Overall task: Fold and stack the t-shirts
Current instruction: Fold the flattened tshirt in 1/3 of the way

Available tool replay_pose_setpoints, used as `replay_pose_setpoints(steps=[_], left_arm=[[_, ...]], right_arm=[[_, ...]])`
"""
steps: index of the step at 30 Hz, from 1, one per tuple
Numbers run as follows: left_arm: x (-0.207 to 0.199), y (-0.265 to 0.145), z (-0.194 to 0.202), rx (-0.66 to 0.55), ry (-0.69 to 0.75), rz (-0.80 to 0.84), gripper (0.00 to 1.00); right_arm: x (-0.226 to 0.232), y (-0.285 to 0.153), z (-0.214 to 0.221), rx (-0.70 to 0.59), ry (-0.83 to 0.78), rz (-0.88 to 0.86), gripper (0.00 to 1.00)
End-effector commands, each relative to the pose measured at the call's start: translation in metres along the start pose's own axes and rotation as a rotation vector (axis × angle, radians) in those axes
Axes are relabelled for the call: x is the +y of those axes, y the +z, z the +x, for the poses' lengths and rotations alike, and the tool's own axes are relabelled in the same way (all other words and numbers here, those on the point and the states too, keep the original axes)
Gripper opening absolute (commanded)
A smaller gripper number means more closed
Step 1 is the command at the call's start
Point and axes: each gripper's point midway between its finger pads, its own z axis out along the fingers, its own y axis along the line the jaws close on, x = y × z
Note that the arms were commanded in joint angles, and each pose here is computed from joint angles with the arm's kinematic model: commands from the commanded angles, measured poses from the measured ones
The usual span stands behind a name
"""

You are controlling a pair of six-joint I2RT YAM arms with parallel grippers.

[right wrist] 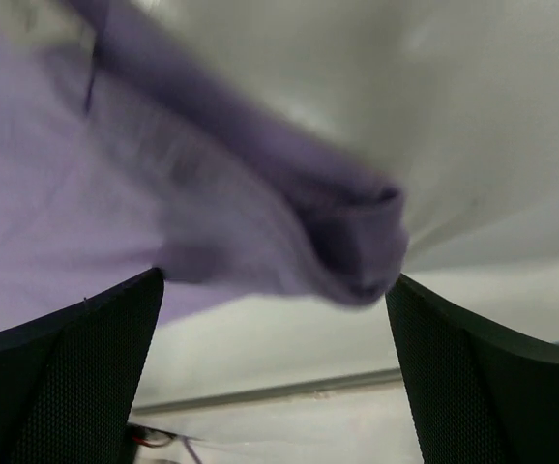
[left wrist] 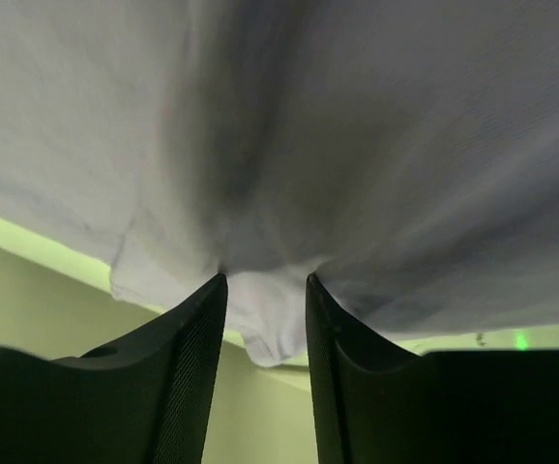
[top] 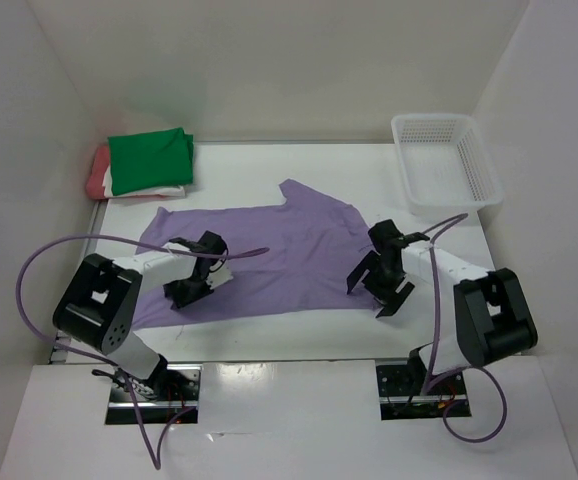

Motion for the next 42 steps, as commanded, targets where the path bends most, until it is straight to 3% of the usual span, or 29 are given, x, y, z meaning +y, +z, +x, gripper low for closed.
replay_pose_setpoints(steps=[1, 3, 6, 7, 10, 11, 20, 28, 30, 31, 32, 33, 36, 40, 42], left_arm=[[0.014, 0.001, 0.021, 0.045, 0.010, -0.058, 0.46], [0.015, 0.005, 0.030, 0.065, -0.005, -0.045, 0.49], [0.018, 0.011, 0.041, 0.095, -0.001, -0.061, 0.52], [0.013, 0.014, 0.047, 0.113, 0.022, -0.048, 0.52], [0.010, 0.016, 0.050, 0.122, 0.036, -0.041, 0.53], [0.010, 0.014, 0.051, 0.122, 0.036, -0.041, 0.53], [0.013, 0.000, 0.048, 0.035, 0.064, -0.054, 0.55], [0.004, -0.017, 0.062, 0.019, 0.130, -0.009, 0.51], [0.007, -0.019, 0.063, 0.021, 0.126, -0.027, 0.52], [0.005, -0.019, 0.066, 0.031, 0.119, -0.020, 0.52], [0.005, -0.021, 0.069, 0.039, 0.097, -0.031, 0.54], [0.009, -0.024, 0.067, 0.036, 0.079, -0.045, 0.54], [0.032, -0.032, 0.080, 0.049, -0.089, -0.105, 0.58], [0.058, -0.039, 0.093, 0.040, -0.291, -0.145, 0.64], [0.066, -0.041, 0.097, 0.022, -0.366, -0.137, 0.64]], right_arm=[[0.001, 0.014, -0.024, -0.028, 0.083, -0.007, 1.00], [-0.011, 0.026, -0.028, 0.002, 0.099, 0.014, 0.97], [-0.011, 0.028, -0.030, 0.010, 0.089, 0.019, 0.72], [-0.012, 0.030, -0.029, 0.016, 0.090, 0.026, 0.49], [-0.018, 0.029, -0.025, 0.033, 0.080, 0.050, 0.18], [-0.025, 0.030, -0.020, 0.048, 0.083, 0.071, 0.00], [-0.040, -0.017, 0.033, 0.111, 0.047, 0.143, 0.00], [-0.066, -0.048, 0.091, 0.293, 0.009, 0.162, 0.00], [-0.066, -0.047, 0.092, 0.293, 0.009, 0.162, 0.31], [-0.066, -0.046, 0.092, 0.298, 0.011, 0.173, 0.42], [-0.067, -0.046, 0.092, 0.302, 0.012, 0.181, 0.62], [-0.067, -0.046, 0.092, 0.302, 0.012, 0.181, 0.68], [-0.058, -0.057, 0.087, 0.278, 0.006, 0.163, 0.73], [-0.018, -0.088, 0.053, 0.110, -0.034, 0.034, 0.73], [0.025, -0.106, 0.027, 0.023, -0.092, -0.061, 0.73]])
